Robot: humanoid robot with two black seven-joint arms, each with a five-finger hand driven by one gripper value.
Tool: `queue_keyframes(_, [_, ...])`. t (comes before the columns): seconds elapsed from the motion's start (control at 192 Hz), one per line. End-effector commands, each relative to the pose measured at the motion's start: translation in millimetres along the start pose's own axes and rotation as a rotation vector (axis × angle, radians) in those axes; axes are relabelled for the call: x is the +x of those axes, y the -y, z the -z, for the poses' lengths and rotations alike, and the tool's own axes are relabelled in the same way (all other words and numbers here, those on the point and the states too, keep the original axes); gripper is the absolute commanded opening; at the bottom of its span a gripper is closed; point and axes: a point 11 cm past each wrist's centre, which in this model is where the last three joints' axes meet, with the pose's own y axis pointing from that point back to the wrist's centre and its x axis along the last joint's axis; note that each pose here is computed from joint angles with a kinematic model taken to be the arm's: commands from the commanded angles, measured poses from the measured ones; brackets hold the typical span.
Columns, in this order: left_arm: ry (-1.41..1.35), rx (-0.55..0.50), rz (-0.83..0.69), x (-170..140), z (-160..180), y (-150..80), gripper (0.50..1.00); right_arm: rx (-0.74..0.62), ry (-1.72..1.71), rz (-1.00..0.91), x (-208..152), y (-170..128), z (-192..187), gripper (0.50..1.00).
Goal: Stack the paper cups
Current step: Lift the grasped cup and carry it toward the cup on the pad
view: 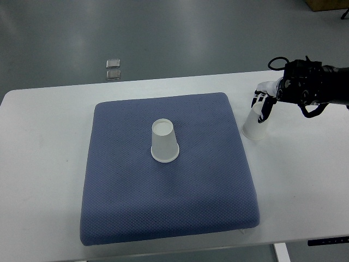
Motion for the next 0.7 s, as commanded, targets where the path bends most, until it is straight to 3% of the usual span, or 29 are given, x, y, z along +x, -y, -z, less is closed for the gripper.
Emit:
queue_keyframes(0.0, [0.000, -0.001, -0.001, 0.1, -0.1, 0.0, 1.000, -0.002, -0.001, -0.001, 0.7, -0.4, -1.5, 0.782])
queue_keyframes(0.171, [0.000, -0.001, -0.001, 0.1, -0.1, 0.0, 1.000, -0.007, 0.001, -0.010, 10.2, -6.0, -5.5, 0.782])
queue_keyframes(0.312, [0.003, 0.000, 0.003, -1.1, 0.0, 0.0, 1.000, -0.006, -0.022, -0.054, 51.7, -34.3, -0.8, 0.785])
queue_keyframes(0.452, [0.005, -0.002, 0.006, -2.2, -0.9, -0.1, 1.000, 0.008, -0.073, -0.090, 107.9, -90.2, 16.8, 0.787])
queue_keyframes(0.551, [0.006, -0.001, 0.011, -4.2, -0.8, -0.1, 1.000, 0.026, -0.100, -0.108, 150.0, -145.8, 30.7, 0.789])
queue_keyframes(0.696, [0.006, -0.002, 0.014, -4.9, -1.1, -0.1, 1.000, 0.060, -0.154, -0.116, 180.5, -208.8, 53.5, 0.789])
